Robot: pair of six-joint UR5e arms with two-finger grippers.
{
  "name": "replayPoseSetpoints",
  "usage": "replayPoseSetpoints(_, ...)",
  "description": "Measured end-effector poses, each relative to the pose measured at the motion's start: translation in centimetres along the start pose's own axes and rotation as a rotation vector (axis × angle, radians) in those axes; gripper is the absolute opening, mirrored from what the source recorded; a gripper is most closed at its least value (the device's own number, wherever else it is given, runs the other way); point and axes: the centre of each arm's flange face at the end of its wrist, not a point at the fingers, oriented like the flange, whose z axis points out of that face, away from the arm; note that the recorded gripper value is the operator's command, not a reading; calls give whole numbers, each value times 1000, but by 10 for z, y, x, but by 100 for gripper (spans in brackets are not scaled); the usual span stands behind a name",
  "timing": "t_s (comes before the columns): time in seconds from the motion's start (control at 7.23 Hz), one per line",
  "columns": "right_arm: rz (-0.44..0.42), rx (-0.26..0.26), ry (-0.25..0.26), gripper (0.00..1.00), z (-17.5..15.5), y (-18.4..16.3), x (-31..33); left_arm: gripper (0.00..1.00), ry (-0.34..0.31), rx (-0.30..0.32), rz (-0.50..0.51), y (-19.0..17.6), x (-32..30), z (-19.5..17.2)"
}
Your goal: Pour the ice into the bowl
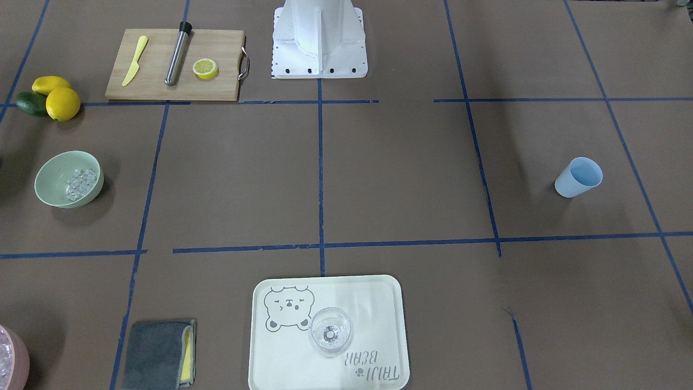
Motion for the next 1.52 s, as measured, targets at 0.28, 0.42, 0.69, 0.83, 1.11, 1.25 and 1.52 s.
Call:
replayPoseSetpoints(0.28, -1, 0, -13, 100, 1, 0, -2, 100, 0, 2, 2, 0, 1, -1)
replayPoseSetpoints(0.42, -1, 1, -20, 100, 0, 0, -2, 100, 0, 2, 2, 0, 1, -1)
replayPoseSetpoints(0.69, 0, 0, -24, 100, 1, 0, -2, 100, 0, 5, 6, -1, 2, -2)
replayPoseSetpoints(0.83, 0, 0, -24, 100, 1, 0, -2, 100, -1, 6, 7, -2, 2, -2)
replayPoseSetpoints(1.11, -1, 1, -24, 100, 1, 0, -3, 100, -1, 7, 8, -2, 3, -2)
replayPoseSetpoints(1.25, -1, 1, -24, 100, 1, 0, -3, 100, -1, 8, 9, -2, 3, -3)
replayPoseSetpoints(1.52, 0, 3, -25, 100, 0, 0, -3, 100, -1, 12, 14, -5, 4, -4)
